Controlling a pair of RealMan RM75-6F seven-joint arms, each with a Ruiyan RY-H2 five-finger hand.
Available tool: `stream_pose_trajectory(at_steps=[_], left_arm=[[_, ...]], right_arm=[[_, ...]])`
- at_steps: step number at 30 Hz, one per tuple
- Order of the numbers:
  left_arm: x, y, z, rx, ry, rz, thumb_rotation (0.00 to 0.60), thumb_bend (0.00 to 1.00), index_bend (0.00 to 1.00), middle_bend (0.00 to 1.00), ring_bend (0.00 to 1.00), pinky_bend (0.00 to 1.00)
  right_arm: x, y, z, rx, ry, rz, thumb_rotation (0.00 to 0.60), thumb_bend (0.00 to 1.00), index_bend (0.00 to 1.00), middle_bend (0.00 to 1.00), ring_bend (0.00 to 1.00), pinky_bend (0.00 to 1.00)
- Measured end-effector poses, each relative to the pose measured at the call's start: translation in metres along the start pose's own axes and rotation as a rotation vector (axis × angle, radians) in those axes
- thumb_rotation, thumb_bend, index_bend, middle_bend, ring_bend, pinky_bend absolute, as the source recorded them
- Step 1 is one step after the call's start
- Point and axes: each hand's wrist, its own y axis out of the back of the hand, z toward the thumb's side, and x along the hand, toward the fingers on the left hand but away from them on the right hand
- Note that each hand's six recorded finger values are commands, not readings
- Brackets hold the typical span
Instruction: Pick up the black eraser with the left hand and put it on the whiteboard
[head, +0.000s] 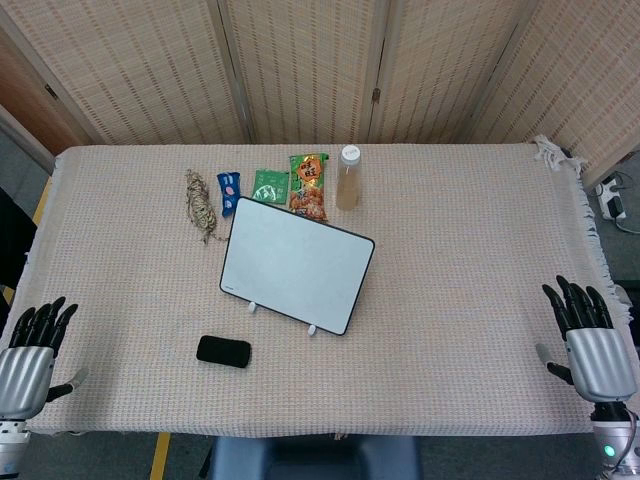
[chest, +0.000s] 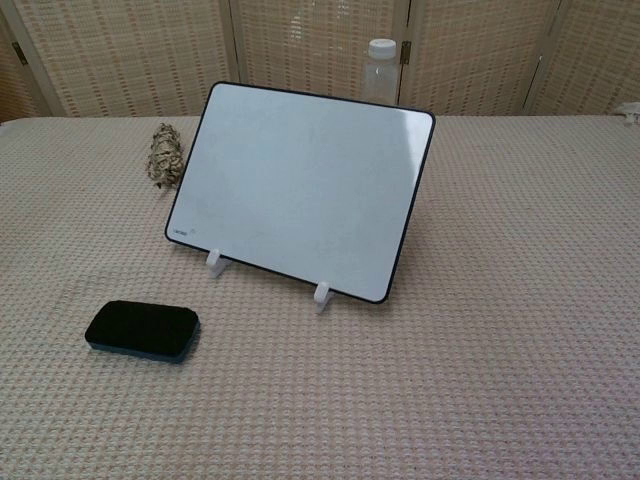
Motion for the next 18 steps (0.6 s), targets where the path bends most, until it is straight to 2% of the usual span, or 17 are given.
stream_pose_trajectory(at_steps=[11, 18], left_arm=[[0.016, -0.018, 0.016, -0.038, -0.114, -0.123, 0.600, 0.22, 0.00, 0.05, 0.03, 0.10], [0.030, -0.018, 0.014, -0.037, -0.113, -0.120, 0.600, 0.23, 0.00, 0.07, 0.03, 0.11]], right_arm=[[0.000, -0.001, -0.002, 0.008, -0.022, 0.000, 0.600, 0.34, 0.00, 0.00, 0.00, 0.00], [-0.008, -0.005, -0.003, 0.017, -0.036, 0.013, 0.600, 0.33, 0.00, 0.00, 0.00, 0.00]])
